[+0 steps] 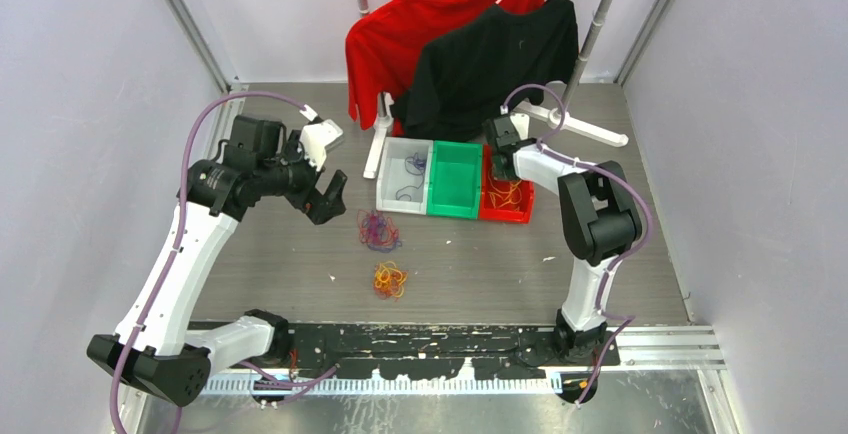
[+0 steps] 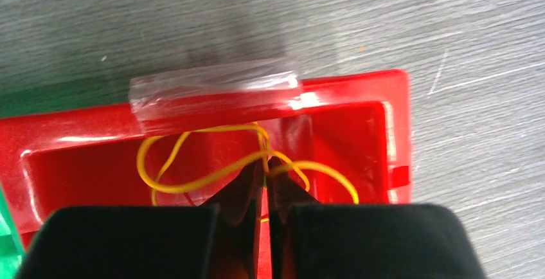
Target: Untangle the cables
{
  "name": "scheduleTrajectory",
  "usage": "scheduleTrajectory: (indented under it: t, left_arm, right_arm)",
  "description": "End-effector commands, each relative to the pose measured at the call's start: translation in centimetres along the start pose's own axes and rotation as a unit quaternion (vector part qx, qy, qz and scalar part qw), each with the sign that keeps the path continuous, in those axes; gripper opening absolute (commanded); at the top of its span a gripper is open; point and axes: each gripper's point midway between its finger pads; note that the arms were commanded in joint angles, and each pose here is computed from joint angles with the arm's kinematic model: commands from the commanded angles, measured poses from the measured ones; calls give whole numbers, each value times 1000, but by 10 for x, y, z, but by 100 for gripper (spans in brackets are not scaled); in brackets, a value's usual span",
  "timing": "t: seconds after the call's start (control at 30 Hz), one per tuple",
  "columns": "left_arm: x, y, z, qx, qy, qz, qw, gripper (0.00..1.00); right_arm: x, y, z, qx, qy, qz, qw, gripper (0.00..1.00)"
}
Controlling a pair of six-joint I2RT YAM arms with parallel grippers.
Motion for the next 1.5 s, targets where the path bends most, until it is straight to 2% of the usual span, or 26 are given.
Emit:
scheduleTrajectory:
  t: [0.0, 0.13, 0.27, 0.33, 0.4, 0.53, 0.63, 0.77, 0.93, 1.13, 1.33, 1.47]
  left_arm:
    - [-24, 10, 6, -13, -17, -43, 999, 96]
    - [-25, 10, 7, -14, -16, -44, 999, 96]
    - [-28, 12, 6, -14, -16, -47, 999, 96]
    - [-28, 13, 6, -15, -17, -48, 999, 96]
    - [-29, 13, 6, -16, -18, -50, 998, 96]
    - [-30, 14, 5, -14, -17, -54, 998, 96]
    - [-31, 16, 4, -15, -19, -57, 998, 95]
    - [-31, 18, 4, -17, -21, -59, 998, 95]
    - [-33, 20, 4, -18, -19, -62, 998, 95]
    - [-32, 20, 2, -17, -20, -62, 998, 96]
    - [-26, 17, 0, -9, -21, -51, 998, 98]
    - [-17, 11, -6, 13, -22, -36, 999, 100]
  right_arm:
    - [-4, 4, 28, -36, -6, -12, 999, 8]
    - [16, 5, 39, -50, 0, 5, 999, 4]
    - [14, 16, 44, -73, -25, 5, 997, 7]
    - [3, 28, 44, -83, -31, -5, 996, 11]
    - [-12, 43, 46, -98, -36, -17, 994, 19]
    - [-52, 89, 56, -166, -56, -35, 984, 29]
    - [-70, 118, 53, -195, -66, -38, 978, 33]
    - [-84, 135, 47, -202, -78, -58, 975, 34]
    - [-88, 118, 41, -181, -85, -56, 978, 32]
    - [-61, 79, 44, -157, -80, -20, 984, 21]
    - [-25, 43, 30, -111, -81, -4, 990, 18]
    - [-27, 39, 20, -91, -80, -21, 992, 18]
Point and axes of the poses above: each gripper's point midway between its finger pads, its own y axis back along the fingers, its own z axis along the line the jaws close on, x = y × z, and after that the axes turned 11 degrees about -y, right-handed
